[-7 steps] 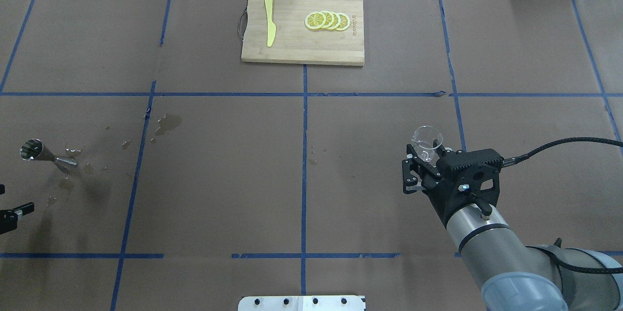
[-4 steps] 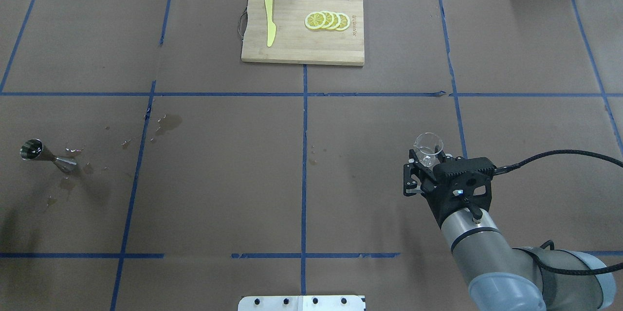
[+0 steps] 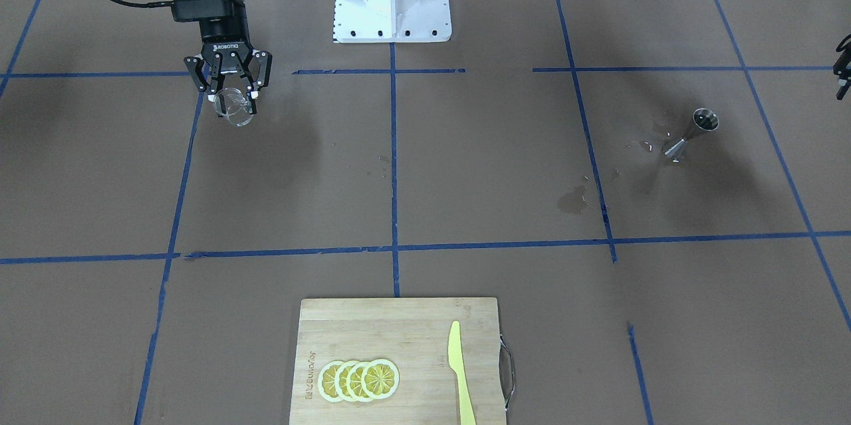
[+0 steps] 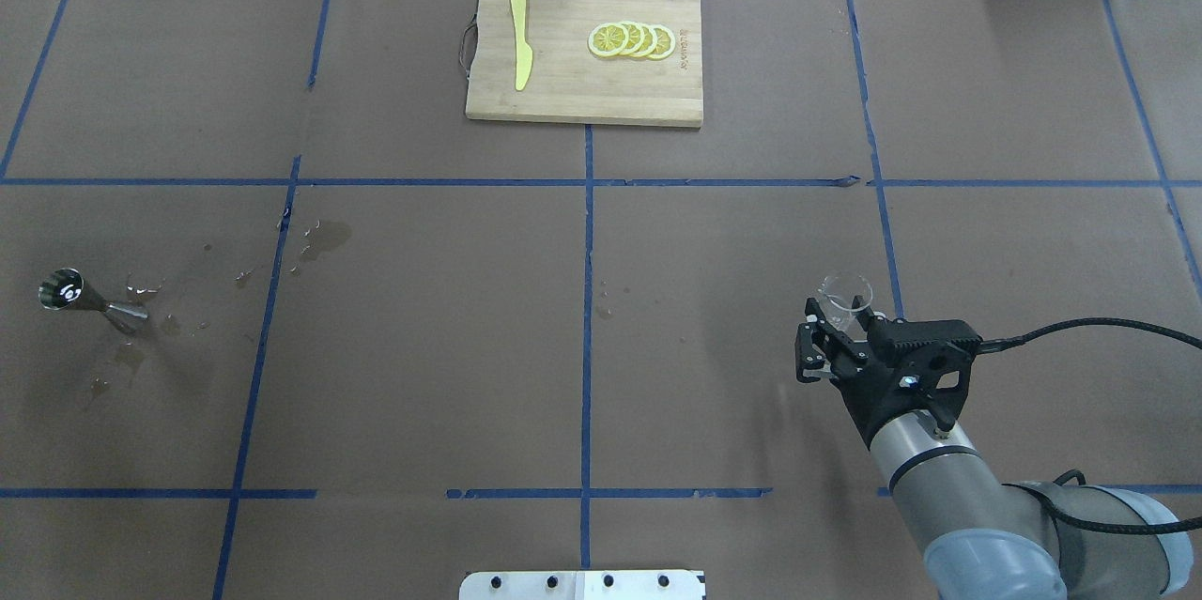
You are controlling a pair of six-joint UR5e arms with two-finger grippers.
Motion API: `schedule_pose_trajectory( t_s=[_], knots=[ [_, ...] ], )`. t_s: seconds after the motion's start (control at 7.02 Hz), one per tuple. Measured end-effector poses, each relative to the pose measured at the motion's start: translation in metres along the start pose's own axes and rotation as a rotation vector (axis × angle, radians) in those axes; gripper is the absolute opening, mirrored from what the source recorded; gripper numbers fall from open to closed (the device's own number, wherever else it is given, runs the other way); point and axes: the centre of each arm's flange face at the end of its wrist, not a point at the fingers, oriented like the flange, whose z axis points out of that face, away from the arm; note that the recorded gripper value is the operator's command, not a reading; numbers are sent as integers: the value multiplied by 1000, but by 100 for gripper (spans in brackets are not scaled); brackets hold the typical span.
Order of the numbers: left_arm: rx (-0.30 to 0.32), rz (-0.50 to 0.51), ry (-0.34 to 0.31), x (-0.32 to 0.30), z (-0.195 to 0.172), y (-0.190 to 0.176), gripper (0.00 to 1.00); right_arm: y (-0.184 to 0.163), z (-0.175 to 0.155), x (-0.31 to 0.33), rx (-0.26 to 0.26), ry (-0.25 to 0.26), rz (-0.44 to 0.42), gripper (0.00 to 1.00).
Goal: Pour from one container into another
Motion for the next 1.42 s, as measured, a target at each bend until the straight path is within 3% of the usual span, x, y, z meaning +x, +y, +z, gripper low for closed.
schedule_pose_trajectory(
  t_s=[0.43, 0.71, 1.14, 1.42],
  knots=[
    [-133, -144, 65, -21, -1, -43, 100, 22, 13, 59, 39, 52, 14, 0],
    [-197, -222, 117, -17, -17, -65, 100, 54, 35, 93, 90, 40, 47, 0],
    [-199, -246, 129, -14, -32, -76, 100, 80, 51, 121, 134, 33, 54, 0],
    [-192, -247, 128, -12, -37, -77, 100, 95, 56, 132, 140, 46, 23, 10]
  ],
)
